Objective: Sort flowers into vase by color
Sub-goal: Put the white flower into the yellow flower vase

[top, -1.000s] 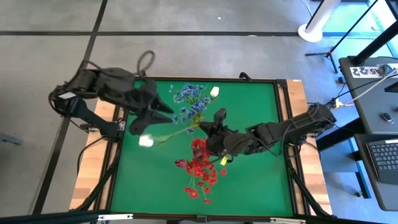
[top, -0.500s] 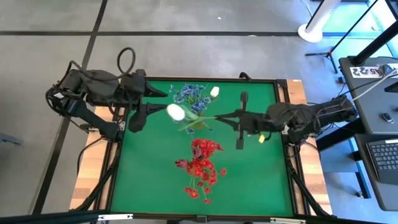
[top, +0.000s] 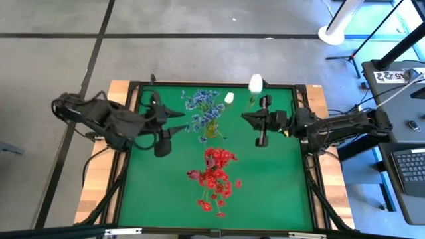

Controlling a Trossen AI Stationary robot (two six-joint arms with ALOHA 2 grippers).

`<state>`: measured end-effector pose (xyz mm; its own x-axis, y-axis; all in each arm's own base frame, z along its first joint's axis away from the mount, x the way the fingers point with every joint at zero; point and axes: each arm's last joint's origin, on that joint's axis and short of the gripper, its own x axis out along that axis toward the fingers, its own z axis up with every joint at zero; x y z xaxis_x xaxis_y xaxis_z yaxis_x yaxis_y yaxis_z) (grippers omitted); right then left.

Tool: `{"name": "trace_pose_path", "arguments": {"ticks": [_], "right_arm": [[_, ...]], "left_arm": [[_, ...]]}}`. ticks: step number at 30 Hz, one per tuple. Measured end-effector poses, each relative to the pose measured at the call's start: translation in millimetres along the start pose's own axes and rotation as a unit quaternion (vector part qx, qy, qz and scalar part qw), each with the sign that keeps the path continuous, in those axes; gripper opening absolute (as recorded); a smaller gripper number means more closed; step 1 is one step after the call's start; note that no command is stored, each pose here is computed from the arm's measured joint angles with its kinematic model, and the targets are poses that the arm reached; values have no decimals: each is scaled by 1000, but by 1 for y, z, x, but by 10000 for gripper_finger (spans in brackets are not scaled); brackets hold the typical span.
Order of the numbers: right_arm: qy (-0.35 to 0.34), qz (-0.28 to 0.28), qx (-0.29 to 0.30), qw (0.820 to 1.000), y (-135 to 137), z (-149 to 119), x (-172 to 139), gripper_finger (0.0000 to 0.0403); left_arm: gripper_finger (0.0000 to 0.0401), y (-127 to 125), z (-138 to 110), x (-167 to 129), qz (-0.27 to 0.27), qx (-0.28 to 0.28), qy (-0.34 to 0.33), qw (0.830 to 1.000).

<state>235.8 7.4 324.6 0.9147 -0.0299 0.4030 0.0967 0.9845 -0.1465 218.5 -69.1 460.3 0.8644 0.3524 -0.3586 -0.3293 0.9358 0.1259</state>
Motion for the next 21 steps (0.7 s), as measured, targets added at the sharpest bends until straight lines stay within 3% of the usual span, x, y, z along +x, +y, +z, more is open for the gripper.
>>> {"name": "trace_pose_path", "arguments": {"ticks": [3,8,12,21], "right_arm": [[-20,-23,9,1000,-9,-23,-9,0],[-26,-23,20,999,-24,-54,-16,0],[-27,-15,21,999,-35,-74,-13,0],[-48,1,50,998,-56,-112,4,0]], "left_arm": [[174,-3,-20,7,-21,-10,-30,999],[174,16,-51,1,-25,-56,-93,994],[174,27,-82,2,-55,-83,-135,986],[174,35,-145,19,-53,-130,-198,970]]}}
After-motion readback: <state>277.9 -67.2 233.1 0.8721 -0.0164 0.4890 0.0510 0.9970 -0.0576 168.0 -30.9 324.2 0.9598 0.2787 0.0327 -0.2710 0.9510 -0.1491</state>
